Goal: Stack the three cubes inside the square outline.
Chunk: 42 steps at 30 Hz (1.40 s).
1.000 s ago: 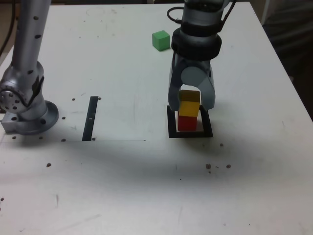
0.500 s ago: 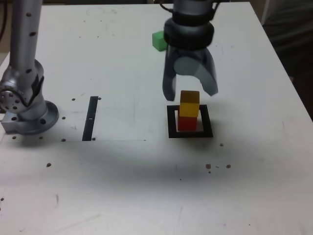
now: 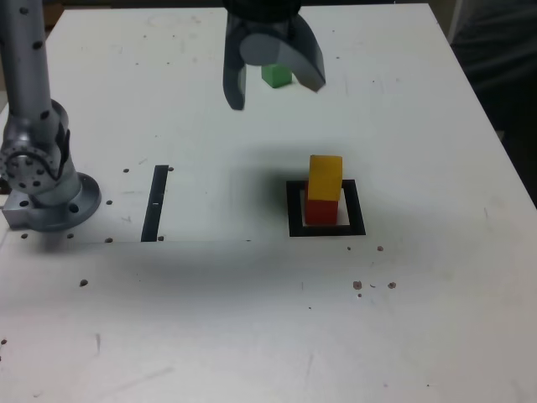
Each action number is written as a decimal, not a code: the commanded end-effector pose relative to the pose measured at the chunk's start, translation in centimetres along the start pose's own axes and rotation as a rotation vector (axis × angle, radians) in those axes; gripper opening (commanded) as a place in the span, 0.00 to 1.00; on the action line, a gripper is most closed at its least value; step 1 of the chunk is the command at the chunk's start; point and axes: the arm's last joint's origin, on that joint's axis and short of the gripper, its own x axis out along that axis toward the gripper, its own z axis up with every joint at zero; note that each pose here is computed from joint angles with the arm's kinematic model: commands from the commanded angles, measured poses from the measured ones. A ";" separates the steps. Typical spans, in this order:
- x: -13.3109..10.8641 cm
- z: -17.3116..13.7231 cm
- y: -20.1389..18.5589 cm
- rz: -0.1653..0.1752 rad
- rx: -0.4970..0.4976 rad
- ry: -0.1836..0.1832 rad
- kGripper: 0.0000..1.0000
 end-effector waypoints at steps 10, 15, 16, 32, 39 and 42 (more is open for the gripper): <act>1.5 0.9 7.3 -0.013 -0.129 0.022 1.00; 2.0 0.8 10.0 -0.021 -0.178 0.031 1.00; 2.1 0.8 10.6 -0.023 -0.187 0.033 1.00; 6.0 2.4 16.7 -0.066 -0.276 0.091 1.00; 8.0 2.9 18.5 -0.086 -0.299 0.119 1.00; 8.6 3.2 19.1 -0.092 -0.308 0.124 1.00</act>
